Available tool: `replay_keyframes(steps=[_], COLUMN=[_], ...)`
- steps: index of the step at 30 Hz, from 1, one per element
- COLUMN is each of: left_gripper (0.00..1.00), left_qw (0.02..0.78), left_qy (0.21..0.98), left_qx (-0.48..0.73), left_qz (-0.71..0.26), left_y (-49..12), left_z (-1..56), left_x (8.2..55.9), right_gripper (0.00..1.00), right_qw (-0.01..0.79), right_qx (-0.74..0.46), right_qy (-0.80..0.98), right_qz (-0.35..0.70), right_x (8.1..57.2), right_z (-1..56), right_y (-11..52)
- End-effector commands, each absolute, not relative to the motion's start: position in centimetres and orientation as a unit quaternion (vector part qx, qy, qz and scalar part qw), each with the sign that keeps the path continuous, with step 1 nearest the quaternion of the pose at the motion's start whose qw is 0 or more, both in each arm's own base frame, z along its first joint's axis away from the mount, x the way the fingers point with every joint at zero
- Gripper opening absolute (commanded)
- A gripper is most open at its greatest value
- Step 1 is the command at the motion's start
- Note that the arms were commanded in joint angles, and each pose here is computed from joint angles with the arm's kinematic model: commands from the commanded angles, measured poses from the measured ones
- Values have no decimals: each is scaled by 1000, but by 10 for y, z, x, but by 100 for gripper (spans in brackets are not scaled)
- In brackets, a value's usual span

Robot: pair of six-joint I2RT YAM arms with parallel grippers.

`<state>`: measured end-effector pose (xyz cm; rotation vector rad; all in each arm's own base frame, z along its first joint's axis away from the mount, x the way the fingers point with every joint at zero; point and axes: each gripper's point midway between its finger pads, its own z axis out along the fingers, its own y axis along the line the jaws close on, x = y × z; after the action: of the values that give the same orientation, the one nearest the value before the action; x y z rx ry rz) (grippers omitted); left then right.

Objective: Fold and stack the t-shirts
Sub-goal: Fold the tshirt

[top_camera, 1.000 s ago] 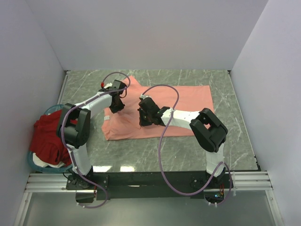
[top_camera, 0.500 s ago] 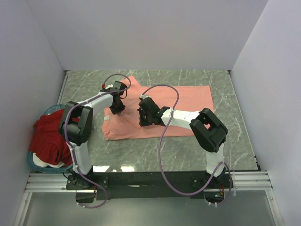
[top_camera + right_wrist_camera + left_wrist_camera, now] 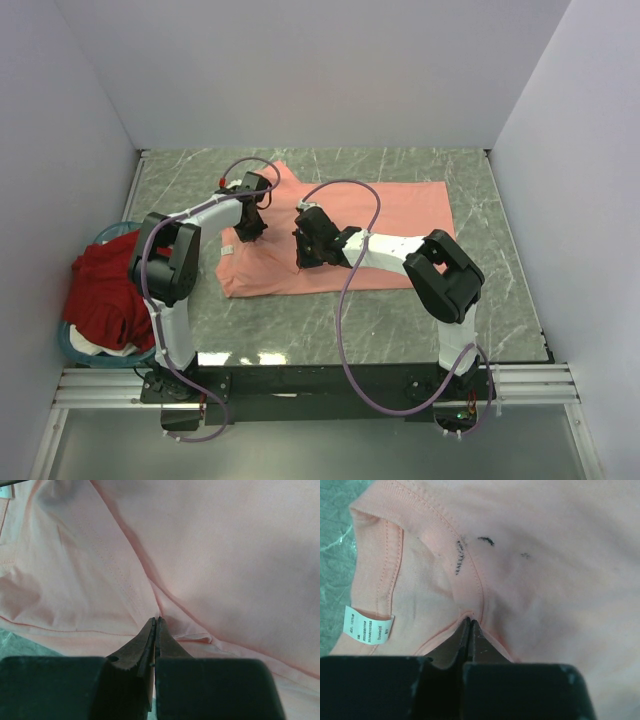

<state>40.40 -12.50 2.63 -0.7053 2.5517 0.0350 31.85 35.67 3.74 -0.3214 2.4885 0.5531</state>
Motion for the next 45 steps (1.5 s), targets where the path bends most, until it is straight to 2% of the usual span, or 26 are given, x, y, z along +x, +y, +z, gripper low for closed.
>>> replay_keyframes(steps=[1,17,32,45], left_gripper=[1,1,1,1], left_qw=[266,305,307,303], left_qy=[929,918,924,928], left_qx=[-259,-250,-219,-207], left_qz=[-12,-36,-66,-65], left_y=[-129,-131,-164,-176], left_z=[50,99,105,97], left_x=[409,414,464,469], right_gripper=[0,0,0,0], right_qw=[306,321,348,369], right_qx=[-119,-116,-86,-64], right_qy=[918,913,909,909], right_qz=[223,223,212,184], right_x=[327,342,370,381], right_z=[60,80,101,96], right_y=[361,360,335,323])
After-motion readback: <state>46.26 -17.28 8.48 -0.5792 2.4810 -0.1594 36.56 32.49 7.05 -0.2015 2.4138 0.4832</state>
